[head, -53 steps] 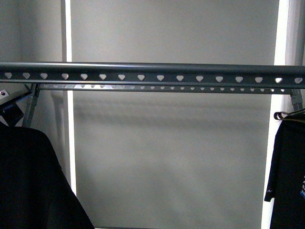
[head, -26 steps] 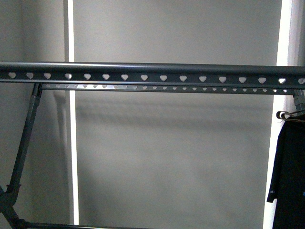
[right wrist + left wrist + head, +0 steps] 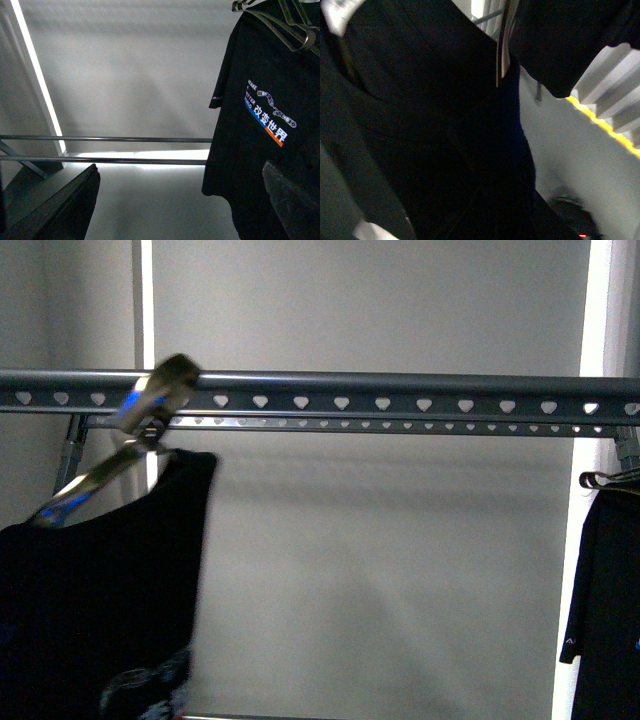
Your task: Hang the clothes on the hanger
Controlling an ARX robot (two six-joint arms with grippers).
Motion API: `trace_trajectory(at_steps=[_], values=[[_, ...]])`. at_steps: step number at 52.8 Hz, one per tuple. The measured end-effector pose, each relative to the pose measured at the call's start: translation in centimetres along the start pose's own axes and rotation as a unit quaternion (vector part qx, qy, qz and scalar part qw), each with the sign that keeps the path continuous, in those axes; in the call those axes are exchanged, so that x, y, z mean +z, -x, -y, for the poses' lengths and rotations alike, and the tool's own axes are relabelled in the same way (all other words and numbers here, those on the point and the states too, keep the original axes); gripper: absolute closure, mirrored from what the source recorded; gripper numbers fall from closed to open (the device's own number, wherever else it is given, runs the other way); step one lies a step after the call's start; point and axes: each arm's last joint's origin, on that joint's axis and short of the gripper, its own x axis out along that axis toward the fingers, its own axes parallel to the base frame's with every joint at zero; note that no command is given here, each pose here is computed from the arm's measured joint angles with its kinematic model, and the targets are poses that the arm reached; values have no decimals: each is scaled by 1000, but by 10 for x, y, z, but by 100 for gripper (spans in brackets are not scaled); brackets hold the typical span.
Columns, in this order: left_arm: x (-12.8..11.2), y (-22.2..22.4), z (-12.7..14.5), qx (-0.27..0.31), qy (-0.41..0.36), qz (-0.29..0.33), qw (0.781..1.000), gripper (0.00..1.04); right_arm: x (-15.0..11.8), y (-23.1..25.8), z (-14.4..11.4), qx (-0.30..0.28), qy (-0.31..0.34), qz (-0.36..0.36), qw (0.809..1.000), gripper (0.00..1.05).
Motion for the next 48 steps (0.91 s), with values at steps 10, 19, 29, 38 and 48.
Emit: trace_trajectory(at_steps=[10, 19, 29, 38, 48], values=[[38, -25, -18, -23, -263, 30, 964, 101, 0, 0, 0, 0, 0, 0, 1000, 7], [65, -48, -12, -17, -480, 45, 876, 101, 0, 0, 0, 0, 0, 0, 1000, 7], [88, -68, 0, -28, -572, 67, 817, 101, 0, 0, 0, 0, 0, 0, 1000, 7], [107, -93, 20, -46, -636, 90, 765, 101, 0, 0, 0, 0, 0, 0, 1000, 7], [114, -106, 30, -36, -660, 112, 742, 101, 0, 0, 0, 0, 0, 0, 1000, 7]])
